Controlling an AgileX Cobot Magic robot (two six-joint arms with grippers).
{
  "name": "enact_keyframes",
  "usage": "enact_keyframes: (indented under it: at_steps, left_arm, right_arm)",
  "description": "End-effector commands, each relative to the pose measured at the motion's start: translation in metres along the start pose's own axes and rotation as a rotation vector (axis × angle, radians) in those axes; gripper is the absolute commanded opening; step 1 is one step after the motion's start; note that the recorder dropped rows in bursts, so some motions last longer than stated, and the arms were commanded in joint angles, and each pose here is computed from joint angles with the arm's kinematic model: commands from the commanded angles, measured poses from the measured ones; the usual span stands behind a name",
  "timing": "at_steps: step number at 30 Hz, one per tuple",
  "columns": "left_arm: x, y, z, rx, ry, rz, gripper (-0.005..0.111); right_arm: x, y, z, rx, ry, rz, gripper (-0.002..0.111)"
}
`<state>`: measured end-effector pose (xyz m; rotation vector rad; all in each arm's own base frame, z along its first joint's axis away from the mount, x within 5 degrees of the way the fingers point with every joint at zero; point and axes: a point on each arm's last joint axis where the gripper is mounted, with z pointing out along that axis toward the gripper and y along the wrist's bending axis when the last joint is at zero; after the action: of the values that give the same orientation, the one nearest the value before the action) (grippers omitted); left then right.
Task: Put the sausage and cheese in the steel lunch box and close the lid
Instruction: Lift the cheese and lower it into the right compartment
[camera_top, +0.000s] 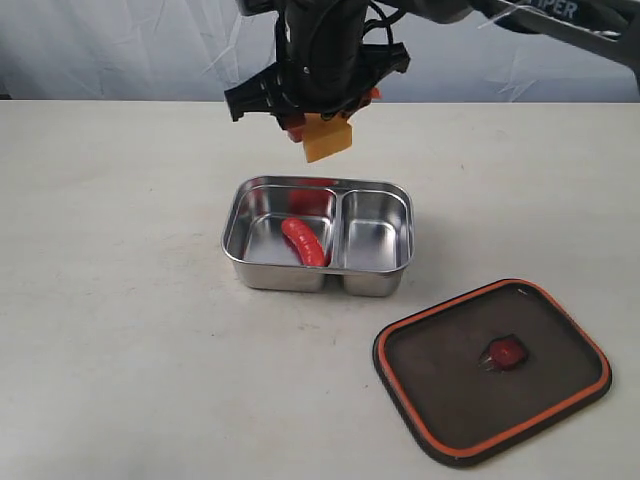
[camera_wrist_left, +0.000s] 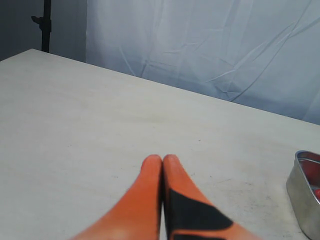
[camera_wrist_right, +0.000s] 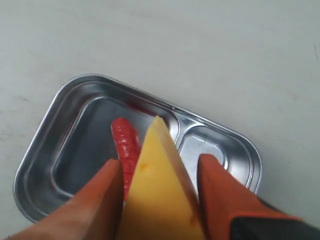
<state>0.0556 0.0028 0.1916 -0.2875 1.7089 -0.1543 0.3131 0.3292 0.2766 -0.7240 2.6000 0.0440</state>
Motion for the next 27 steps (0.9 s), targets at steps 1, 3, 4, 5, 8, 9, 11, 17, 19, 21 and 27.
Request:
enact_keyframes:
  at_steps: [1,3,4,5,8,9,11,17,19,21,27]
  left_arm:
    - [0.000,0.000,0.000,0.003,-0.014,0.007,0.000]
    - [0.000,0.000,0.000,0.003,-0.014,0.007,0.000]
    - [0.000,0.000,0.000,0.003,-0.014,0.007,0.000]
    - [0.000,0.000,0.000,0.003,-0.014,0.007,0.000]
    - [0.000,0.000,0.000,0.003,-0.014,0.007,0.000]
    - [0.000,0.000,0.000,0.003,-0.014,0.007,0.000]
    - [0.000,0.000,0.000,0.003,-0.014,0.007,0.000]
    - [0.000,0.000,0.000,0.003,-0.014,0.007,0.000]
    - [0.000,0.000,0.000,0.003,-0.014,0.007,0.000]
    - [0.000,0.000,0.000,0.003,-0.014,0.007,0.000]
    - [0.000,0.000,0.000,0.003,-0.014,0.007,0.000]
  right_arm:
    - [0.008,-0.003,0.004,0.012,0.036,-0.015,-0.001]
    - [0.016,-0.003,0.014,0.015,0.057,-0.010,-0.001]
    - [0.020,-0.003,0.019,0.013,0.059,-0.011,-0.001]
    - [0.024,-0.003,0.023,0.012,0.064,-0.010,-0.001]
    - [0.038,-0.005,0.034,0.008,0.061,0.023,-0.001]
    - [0.042,-0.005,0.037,0.006,0.053,0.035,-0.001]
    - [0.048,-0.010,0.038,0.005,0.040,0.061,-0.001]
    - [0.063,-0.033,0.052,-0.017,0.048,0.152,-0.001]
    - [0.066,-0.036,0.056,-0.017,0.050,0.158,-0.001]
    - [0.069,-0.037,0.059,-0.010,0.047,0.143,-0.001]
    - [0.073,-0.037,0.062,-0.002,0.051,0.137,-0.001]
